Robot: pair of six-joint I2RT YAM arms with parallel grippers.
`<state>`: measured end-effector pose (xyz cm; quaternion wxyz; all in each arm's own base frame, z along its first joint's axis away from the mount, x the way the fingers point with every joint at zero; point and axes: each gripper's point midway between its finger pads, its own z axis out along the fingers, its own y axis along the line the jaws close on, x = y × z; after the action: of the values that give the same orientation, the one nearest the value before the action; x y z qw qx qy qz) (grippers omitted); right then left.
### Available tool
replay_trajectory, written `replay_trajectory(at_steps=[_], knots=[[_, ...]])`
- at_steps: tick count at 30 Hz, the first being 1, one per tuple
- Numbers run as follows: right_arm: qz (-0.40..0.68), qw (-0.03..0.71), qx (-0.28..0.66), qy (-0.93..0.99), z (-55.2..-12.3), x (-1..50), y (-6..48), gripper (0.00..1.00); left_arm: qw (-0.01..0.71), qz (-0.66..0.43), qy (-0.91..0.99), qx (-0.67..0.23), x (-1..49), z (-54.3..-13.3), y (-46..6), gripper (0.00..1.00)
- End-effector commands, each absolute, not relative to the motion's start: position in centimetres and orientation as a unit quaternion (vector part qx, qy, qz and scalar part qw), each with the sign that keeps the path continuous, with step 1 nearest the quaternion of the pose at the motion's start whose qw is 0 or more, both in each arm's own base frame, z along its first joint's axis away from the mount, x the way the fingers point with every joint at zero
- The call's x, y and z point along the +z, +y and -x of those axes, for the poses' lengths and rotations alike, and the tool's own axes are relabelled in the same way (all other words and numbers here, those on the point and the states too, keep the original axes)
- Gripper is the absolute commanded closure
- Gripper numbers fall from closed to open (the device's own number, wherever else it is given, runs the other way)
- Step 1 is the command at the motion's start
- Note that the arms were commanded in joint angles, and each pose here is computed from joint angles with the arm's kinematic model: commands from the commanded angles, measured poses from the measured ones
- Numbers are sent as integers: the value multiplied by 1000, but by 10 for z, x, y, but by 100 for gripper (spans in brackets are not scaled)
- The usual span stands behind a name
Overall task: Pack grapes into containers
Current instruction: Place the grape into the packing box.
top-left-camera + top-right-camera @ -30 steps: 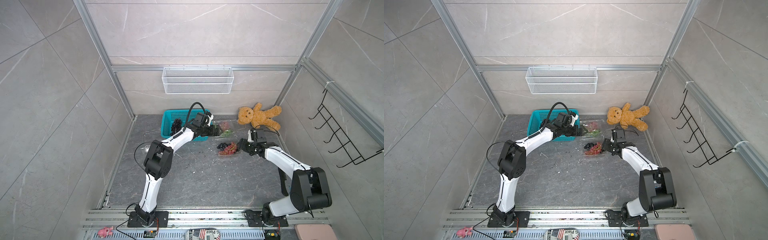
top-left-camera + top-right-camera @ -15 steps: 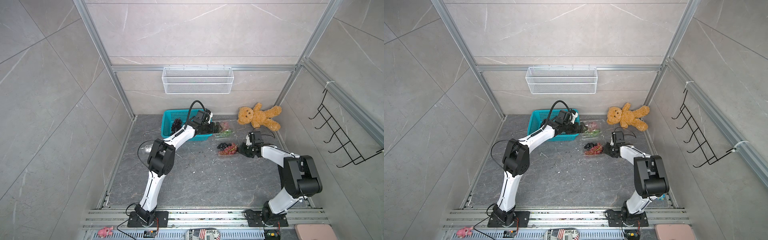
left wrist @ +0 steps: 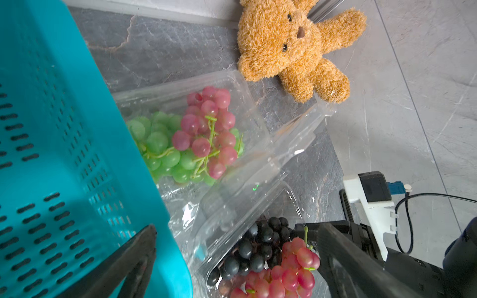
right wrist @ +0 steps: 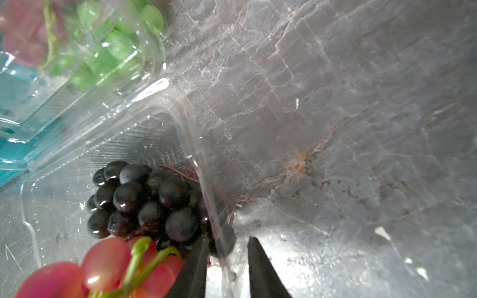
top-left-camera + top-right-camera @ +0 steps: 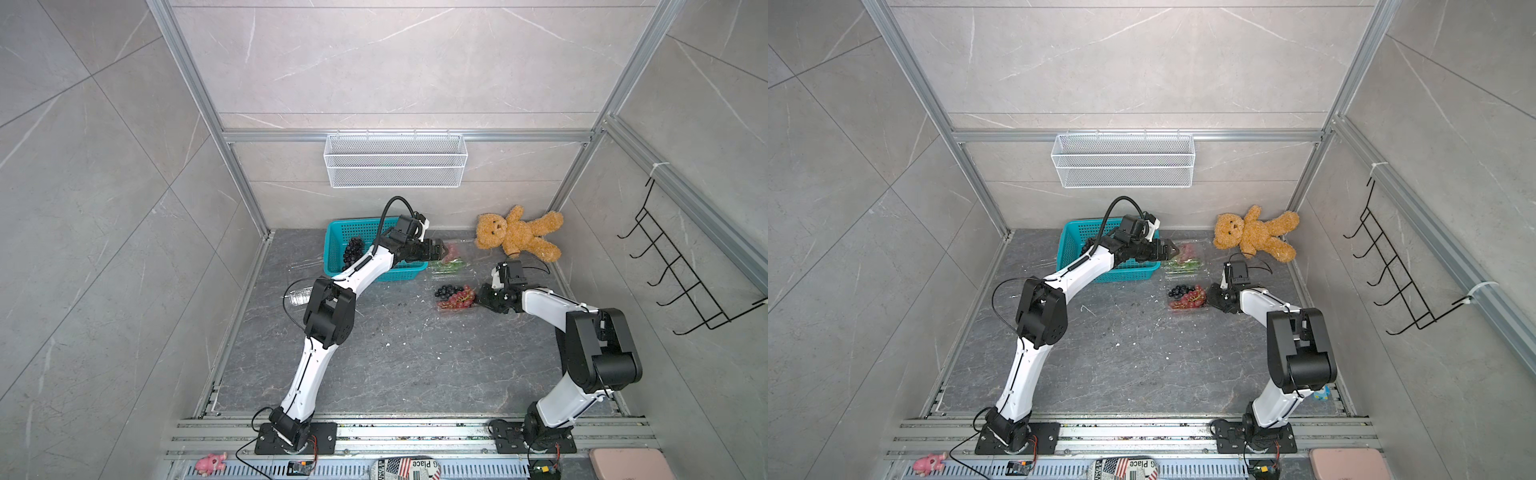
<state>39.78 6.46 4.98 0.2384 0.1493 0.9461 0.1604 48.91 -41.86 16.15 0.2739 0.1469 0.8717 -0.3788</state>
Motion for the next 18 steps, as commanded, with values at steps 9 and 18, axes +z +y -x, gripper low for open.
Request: replay_trajectory(at_steps=[9,18], knots=[[-137,246,165,945,-404,57,66,64,277,-185,849,-409,176,-487,-433,1],[-139,257,172,941,-407,72,66,57,289,-219,821,-442,205,-473,-453,1]])
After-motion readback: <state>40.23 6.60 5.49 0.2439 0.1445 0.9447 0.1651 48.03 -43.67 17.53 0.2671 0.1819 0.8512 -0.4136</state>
